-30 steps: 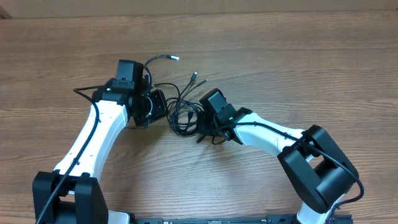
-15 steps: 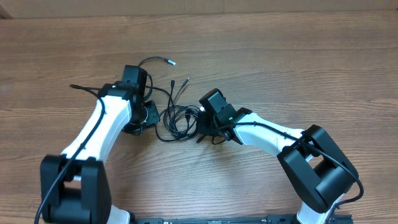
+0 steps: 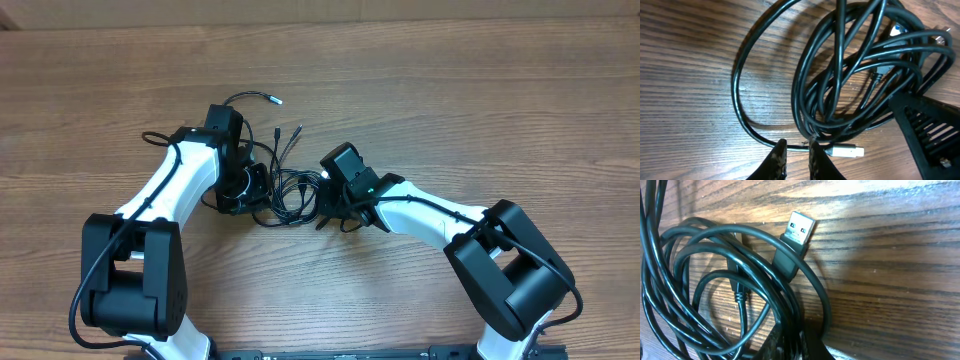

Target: Untangle cables

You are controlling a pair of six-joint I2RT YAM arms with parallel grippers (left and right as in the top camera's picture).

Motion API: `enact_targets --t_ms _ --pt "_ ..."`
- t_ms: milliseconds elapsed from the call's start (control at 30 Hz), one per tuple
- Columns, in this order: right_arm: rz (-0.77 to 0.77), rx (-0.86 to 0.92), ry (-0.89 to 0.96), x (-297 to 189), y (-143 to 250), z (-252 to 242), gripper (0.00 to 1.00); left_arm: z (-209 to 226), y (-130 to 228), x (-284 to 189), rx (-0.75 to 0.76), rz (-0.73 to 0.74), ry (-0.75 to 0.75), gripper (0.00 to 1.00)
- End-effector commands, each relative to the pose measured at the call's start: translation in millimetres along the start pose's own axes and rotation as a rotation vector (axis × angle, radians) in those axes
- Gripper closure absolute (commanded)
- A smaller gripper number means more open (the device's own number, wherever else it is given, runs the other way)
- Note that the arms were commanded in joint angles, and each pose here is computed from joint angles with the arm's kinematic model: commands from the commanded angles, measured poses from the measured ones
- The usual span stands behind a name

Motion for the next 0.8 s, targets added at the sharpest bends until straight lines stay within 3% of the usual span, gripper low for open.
enact_targets --t_ms 0,200,500,767 --pt "0.039 -0.027 0.007 7.2 2.8 -2.0 0.91 -5.6 -3.3 -2.3 -0.036 -0.033 -0.057 0.81" --pt "0.042 -0.026 0.011 7.3 3.2 -2.7 0.91 -17.4 1.8 9.4 -0.077 -0.067 -0.188 0.71" --pt "0.042 -0.026 0.011 7.3 3.2 -2.7 0.9 -19.6 5.6 18.1 -0.072 -0.1 -0.275 0.7" --pt "0.042 -0.026 0.012 7.3 3.3 -2.8 0.9 -13.7 4.6 36.3 -0.069 -0.151 -0.246 0.7"
Point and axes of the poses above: each gripper's point midway between its finger pads, its own x axis out along the fingers, its own z axis along the line the jaws close on, y = z × x, the point moved 8 cm from there along -x, back along the fingers, and after that the axes turned 9 degrees about x, right-handed, at the moved point
